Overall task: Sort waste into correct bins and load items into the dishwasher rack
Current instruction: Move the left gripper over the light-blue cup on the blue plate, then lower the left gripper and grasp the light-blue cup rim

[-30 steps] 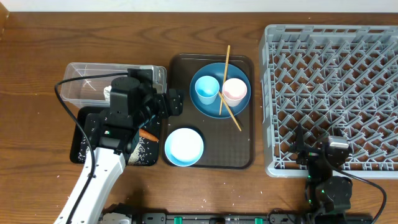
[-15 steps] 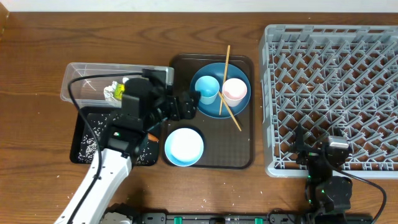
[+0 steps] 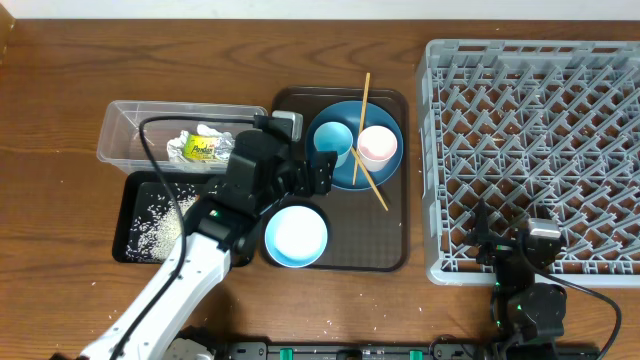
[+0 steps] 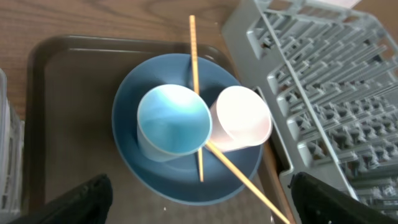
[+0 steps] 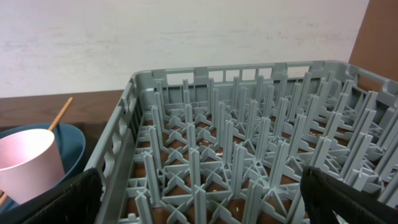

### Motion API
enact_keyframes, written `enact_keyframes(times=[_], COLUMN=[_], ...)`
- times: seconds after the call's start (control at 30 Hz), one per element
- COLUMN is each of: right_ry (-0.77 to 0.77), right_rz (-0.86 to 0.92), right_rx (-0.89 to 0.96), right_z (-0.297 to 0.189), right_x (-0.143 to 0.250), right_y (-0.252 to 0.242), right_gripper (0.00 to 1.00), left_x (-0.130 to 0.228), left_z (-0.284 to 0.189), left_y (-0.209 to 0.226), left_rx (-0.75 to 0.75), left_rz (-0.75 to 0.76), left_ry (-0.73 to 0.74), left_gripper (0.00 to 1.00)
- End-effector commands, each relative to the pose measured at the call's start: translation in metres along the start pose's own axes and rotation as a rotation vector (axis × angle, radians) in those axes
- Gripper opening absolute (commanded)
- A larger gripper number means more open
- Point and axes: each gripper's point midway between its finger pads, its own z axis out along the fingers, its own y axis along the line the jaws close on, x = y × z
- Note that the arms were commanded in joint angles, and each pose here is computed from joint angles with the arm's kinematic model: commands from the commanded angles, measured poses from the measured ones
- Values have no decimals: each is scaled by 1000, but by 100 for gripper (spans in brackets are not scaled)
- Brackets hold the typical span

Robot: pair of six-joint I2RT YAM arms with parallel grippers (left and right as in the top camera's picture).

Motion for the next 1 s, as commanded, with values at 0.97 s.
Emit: enact_keyframes(times=[0.97], right_ry=[7], right_rz=[3], right_rx=[-17], right_z=[0], right_x=[2], right_y=[4], right_gripper=[99], left_x=[7], left_z=[73], left_y=[57], left_rx=[-209], left_rz=[6], left_ry=[-57], left_gripper=[80])
